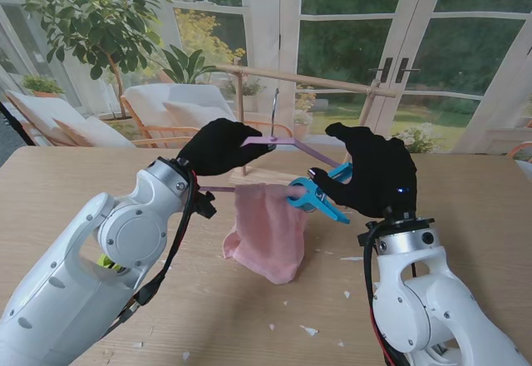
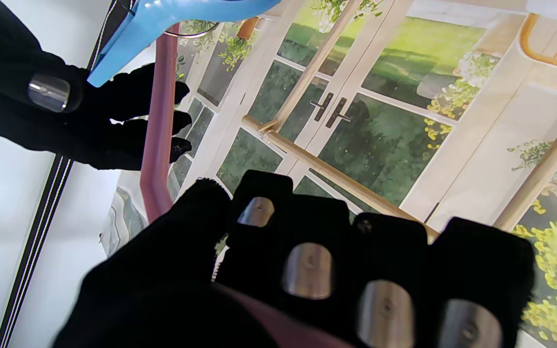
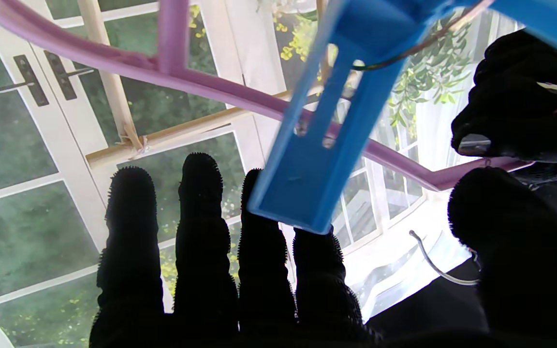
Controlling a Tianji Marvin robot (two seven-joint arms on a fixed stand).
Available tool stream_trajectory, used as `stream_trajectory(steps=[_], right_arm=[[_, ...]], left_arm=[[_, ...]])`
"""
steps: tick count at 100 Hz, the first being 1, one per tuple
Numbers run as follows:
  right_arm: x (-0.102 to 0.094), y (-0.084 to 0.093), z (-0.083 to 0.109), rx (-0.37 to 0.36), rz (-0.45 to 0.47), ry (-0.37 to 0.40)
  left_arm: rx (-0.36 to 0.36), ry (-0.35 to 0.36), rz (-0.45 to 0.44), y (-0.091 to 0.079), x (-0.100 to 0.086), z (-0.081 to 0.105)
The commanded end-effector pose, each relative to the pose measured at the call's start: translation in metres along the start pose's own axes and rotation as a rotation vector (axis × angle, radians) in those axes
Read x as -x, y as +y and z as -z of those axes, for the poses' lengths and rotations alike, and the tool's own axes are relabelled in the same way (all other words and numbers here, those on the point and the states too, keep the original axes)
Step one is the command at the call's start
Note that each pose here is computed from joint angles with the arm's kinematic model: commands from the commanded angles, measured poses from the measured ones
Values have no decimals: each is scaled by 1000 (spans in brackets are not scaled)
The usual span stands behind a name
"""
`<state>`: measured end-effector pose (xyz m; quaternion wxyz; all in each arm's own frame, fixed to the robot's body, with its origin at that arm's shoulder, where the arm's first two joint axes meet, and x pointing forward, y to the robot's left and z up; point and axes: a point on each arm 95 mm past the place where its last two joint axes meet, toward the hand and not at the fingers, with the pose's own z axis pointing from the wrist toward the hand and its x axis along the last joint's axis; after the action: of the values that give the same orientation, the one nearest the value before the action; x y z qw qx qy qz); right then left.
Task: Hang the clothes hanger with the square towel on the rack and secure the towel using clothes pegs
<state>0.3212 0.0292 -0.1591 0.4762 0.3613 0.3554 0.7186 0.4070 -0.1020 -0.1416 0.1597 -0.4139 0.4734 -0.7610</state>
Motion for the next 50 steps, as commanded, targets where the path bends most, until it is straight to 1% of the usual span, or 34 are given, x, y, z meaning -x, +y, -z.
stream_trajectory(steps=[1, 24, 40, 50], right_arm=[[-6, 4, -2, 3, 14, 0], [-18, 1, -17, -48, 28, 43], [-28, 0, -29, -83, 49, 48], [-33, 0, -35, -92, 46, 53]], left_arm=[[5, 4, 16, 1, -4, -3], [19, 15, 40, 5, -6, -4], [25, 20, 25, 5, -10, -4], [25, 19, 24, 5, -10, -4]])
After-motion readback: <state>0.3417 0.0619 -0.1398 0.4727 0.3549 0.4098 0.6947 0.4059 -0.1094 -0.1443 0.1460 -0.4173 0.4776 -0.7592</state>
